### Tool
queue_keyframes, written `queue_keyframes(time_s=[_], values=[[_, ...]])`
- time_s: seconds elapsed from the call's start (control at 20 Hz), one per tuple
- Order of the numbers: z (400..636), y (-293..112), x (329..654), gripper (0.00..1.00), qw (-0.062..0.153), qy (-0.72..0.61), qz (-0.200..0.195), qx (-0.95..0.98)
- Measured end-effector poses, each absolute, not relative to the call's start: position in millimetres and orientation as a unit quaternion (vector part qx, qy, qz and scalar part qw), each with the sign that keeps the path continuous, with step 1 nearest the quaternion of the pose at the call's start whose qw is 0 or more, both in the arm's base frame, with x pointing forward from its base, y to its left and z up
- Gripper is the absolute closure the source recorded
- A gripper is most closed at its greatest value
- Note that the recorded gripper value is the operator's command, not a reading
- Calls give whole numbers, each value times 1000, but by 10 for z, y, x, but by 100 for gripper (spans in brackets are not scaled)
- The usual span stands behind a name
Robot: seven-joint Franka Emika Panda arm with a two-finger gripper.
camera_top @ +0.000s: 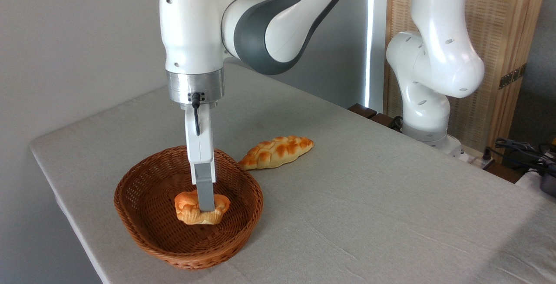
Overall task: Put bread into the basket
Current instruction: 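Carry the bun over the wicker basket and lower it inside, then open the gripper to release the bun and raise it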
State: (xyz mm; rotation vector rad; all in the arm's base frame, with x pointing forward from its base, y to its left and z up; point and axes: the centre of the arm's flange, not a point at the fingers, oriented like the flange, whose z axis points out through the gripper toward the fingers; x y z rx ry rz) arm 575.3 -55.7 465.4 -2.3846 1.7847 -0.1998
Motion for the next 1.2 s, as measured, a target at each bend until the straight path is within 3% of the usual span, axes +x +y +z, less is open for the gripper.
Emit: queue_keyframes(time_s=[0.7,0.9,1.2], values=[[4701,-528,5747,0,78,593,-71,-798],[5044,-450,5682,0,71,551,-90,-827],[5840,-179,5431,0,2,484,-57,-873]])
